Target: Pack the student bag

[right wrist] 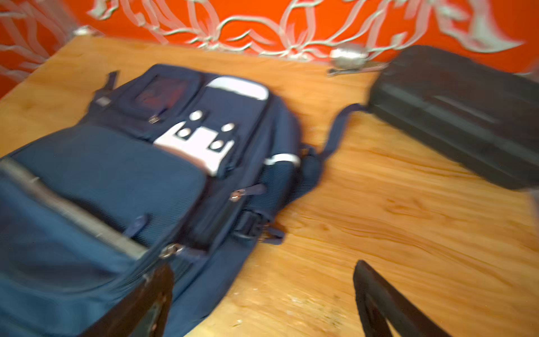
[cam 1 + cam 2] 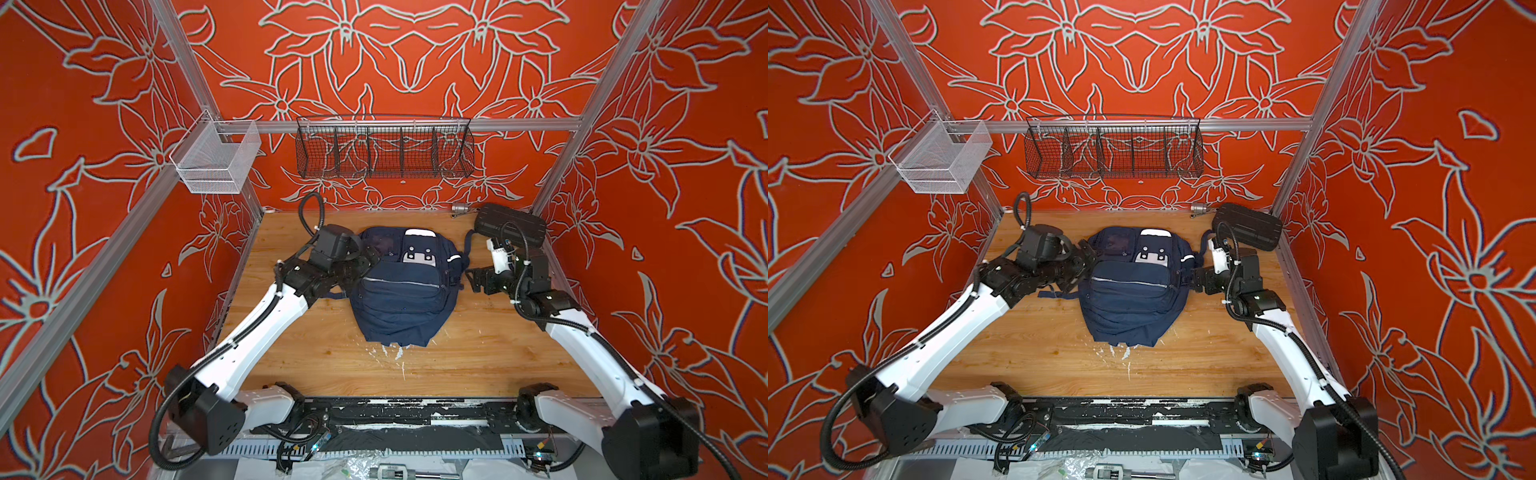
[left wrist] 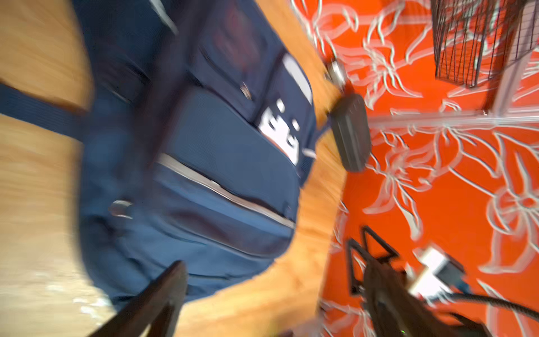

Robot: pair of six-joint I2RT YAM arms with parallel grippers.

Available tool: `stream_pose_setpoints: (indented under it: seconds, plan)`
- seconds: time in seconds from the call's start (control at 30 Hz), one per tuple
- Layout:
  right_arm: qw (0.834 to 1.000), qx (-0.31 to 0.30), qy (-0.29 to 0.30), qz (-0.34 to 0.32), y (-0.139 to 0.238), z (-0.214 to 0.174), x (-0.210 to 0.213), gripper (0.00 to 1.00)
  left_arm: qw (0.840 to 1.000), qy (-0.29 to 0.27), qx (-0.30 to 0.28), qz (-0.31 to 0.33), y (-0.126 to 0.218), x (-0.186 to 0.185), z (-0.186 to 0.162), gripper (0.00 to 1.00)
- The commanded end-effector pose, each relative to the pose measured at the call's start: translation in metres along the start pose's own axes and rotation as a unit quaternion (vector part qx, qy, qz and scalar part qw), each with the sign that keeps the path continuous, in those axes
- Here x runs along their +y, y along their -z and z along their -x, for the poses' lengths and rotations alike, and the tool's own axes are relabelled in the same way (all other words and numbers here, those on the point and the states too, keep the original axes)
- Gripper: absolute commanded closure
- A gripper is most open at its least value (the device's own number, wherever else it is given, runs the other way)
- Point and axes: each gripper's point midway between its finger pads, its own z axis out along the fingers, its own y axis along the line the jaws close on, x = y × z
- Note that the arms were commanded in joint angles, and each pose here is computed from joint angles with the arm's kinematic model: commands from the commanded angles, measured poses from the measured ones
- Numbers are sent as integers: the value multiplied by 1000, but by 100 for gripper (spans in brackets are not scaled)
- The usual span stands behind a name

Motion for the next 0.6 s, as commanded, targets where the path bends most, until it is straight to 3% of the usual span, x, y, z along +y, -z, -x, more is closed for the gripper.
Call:
stream_pose_setpoints:
  seconds: [0.0,0.1,0.23,0.33,0.57]
  plan:
    - [989,-24,-25,-146,0,-12,-55,3,967,-146,-139,158,12,80,49,3]
    - [979,-47,-19,-196,-13,-25,-77,3,916,-261,-202,229,8,124,69,3]
    - [970,-48,-10,-237,-38,-45,-95,3,876,-330,-244,253,-13,171,82,3]
    - [964,-49,-31,-260,-51,-59,-109,3,883,-317,-257,233,-29,201,84,3]
    - [977,-84,-9,-197,-62,-77,-90,3,900,-336,-205,188,-77,229,72,3]
